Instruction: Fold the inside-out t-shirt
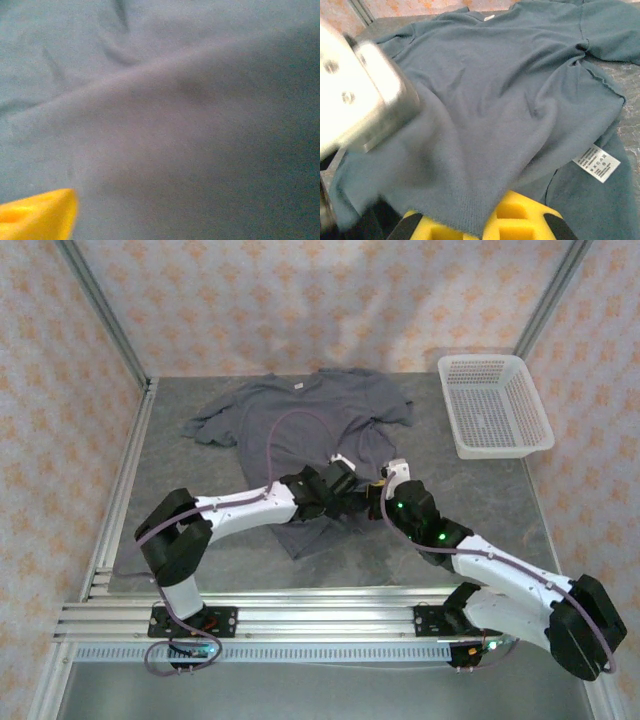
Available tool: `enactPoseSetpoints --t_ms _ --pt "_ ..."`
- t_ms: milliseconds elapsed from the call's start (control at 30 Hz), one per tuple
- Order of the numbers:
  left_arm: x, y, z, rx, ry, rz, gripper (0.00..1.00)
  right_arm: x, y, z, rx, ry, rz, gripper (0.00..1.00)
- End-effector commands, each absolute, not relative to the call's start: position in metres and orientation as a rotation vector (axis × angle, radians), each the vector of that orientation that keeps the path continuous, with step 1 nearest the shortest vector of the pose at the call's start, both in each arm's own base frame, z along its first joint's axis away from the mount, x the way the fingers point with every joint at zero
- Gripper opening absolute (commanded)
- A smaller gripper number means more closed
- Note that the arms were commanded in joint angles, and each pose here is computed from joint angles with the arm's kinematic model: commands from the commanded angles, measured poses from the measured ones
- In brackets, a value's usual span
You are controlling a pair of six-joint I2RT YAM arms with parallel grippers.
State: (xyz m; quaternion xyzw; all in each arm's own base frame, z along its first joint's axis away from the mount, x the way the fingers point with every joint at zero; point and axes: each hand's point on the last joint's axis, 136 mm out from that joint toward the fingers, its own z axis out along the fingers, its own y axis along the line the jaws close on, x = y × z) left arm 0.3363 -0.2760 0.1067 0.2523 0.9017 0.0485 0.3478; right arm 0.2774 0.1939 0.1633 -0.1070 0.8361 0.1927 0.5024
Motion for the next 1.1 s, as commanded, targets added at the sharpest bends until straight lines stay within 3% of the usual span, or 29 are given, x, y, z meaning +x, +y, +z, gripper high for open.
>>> enactPoseSetpoints --t_ms 0,33,67,133,233,367,533,767,933,1067 --pt "0.342 -0.279 0.153 0.518 2.266 -0.059 0.0 0.28 0.183 0.164 -0.214 2.026 0.403 0.16" --pt "0.332 -0.291 0.168 0.562 2.256 -0.194 0.0 0.28 0.179 0.165 -0.201 2.029 0.377 0.29" --pt "0.323 -0.3 0.179 0.598 2.254 -0.306 0.0 0.279 0.178 0.167 -0.203 2.029 0.376 0.37" --pt "0.309 -0.305 0.191 0.638 2.309 -0.416 0.0 0.267 0.192 0.17 -0.252 2.005 0.499 0.42" --pt "0.3 -0.298 0.183 0.686 2.406 -0.378 0.0 0.24 0.22 0.163 -0.338 1.919 0.635 0.43" --pt "0.295 -0.295 0.179 0.692 2.43 -0.385 0.0 0.223 0.25 0.164 -0.425 1.859 0.652 0.34" --pt "0.287 -0.304 0.195 0.697 2.408 -0.506 0.0 0.248 0.273 0.139 -0.516 1.803 0.509 0.02" --pt "0.276 -0.302 0.227 0.721 2.397 -0.645 0.0 0.322 0.291 0.1 -0.606 1.719 0.284 0.0" --pt "0.27 -0.288 0.239 0.748 2.415 -0.611 0.0 0.38 0.254 0.129 -0.498 1.662 0.185 0.0" --pt "0.254 -0.307 0.272 0.811 2.352 -0.811 0.0 0.407 0.229 0.153 -0.369 1.678 0.213 0.0"
